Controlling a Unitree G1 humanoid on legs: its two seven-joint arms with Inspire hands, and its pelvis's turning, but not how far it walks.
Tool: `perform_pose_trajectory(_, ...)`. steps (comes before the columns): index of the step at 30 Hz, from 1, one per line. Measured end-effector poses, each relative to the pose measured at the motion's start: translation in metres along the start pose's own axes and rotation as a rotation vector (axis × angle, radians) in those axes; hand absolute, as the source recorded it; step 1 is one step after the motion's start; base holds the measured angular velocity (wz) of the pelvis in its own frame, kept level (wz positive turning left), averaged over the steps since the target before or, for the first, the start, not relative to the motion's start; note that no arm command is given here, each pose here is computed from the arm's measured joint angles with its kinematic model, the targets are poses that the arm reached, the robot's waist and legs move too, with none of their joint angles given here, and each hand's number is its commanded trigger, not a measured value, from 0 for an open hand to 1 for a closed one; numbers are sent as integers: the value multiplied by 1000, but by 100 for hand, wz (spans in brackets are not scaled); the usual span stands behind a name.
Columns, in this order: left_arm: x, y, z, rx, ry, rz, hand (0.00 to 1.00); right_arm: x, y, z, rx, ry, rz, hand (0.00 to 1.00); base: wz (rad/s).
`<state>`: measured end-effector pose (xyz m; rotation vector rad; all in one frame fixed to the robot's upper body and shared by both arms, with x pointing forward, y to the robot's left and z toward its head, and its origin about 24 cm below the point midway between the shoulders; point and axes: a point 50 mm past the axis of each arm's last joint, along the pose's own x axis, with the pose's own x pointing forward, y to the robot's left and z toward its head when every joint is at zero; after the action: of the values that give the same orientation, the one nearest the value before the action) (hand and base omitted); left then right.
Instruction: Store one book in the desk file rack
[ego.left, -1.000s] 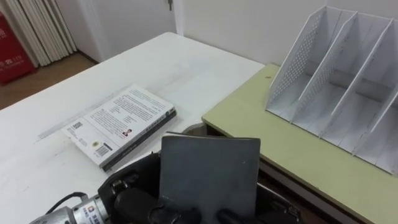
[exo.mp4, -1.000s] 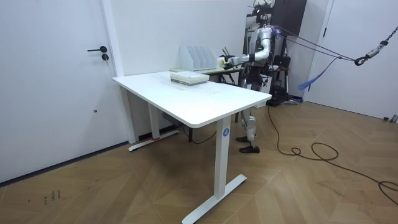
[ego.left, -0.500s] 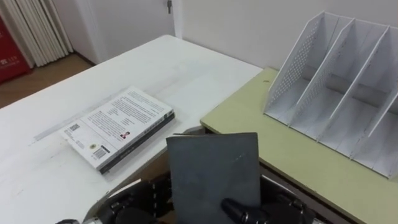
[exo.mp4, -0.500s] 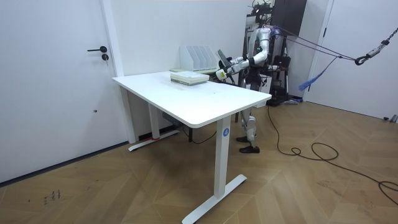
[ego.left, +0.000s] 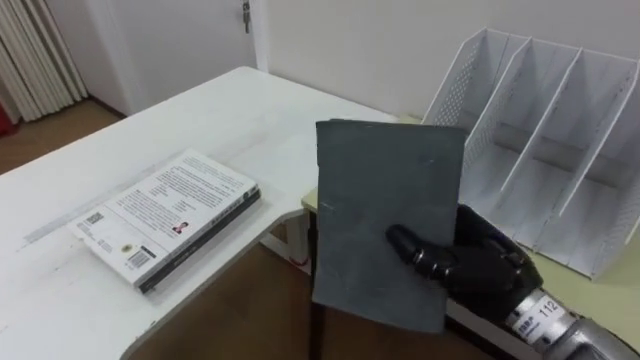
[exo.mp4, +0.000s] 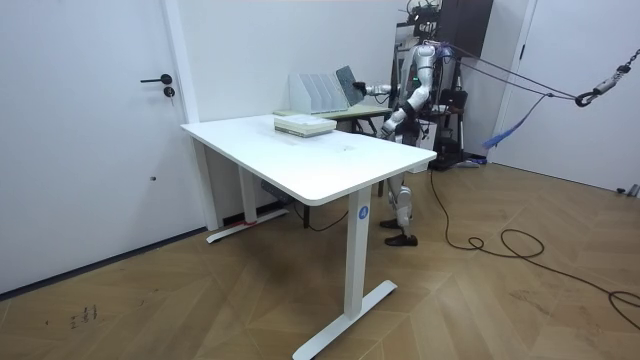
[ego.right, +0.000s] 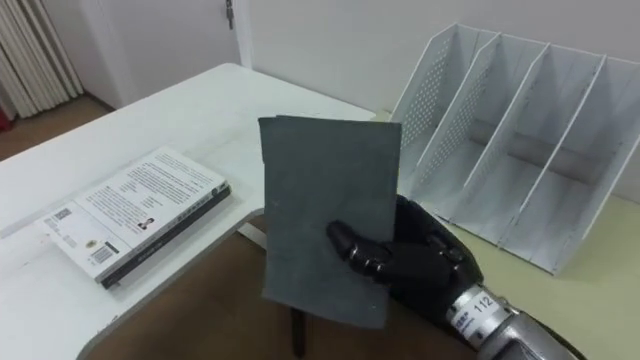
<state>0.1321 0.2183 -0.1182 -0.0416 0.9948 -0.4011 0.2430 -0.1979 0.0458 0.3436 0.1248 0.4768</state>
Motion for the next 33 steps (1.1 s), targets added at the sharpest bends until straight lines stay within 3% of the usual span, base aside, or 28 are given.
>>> perform_pose_trajectory(5, 3, -6, -30, -71, 64, 43, 0, 0, -19, 25, -228, -40, -252, 100, -4)
perform_pose_trajectory(11, 5, -15, -58, -159, 132, 80, 0, 10, -16, 61, -421, -184, -445, 100, -7)
perform_pose_trajectory(20, 0, -15, -73, -225, 146, 139, 0, 13, -27, 108, -411, -431, -768, 100, 0)
perform_pose_trajectory(28, -3, -17, -81, -267, 157, 158, 0, 14, -38, 133, -365, -542, -987, 100, 1)
perform_pose_trajectory(33, -4, -18, -85, -292, 163, 172, 0, 5, -42, 160, -394, -670, -1185, 100, 9)
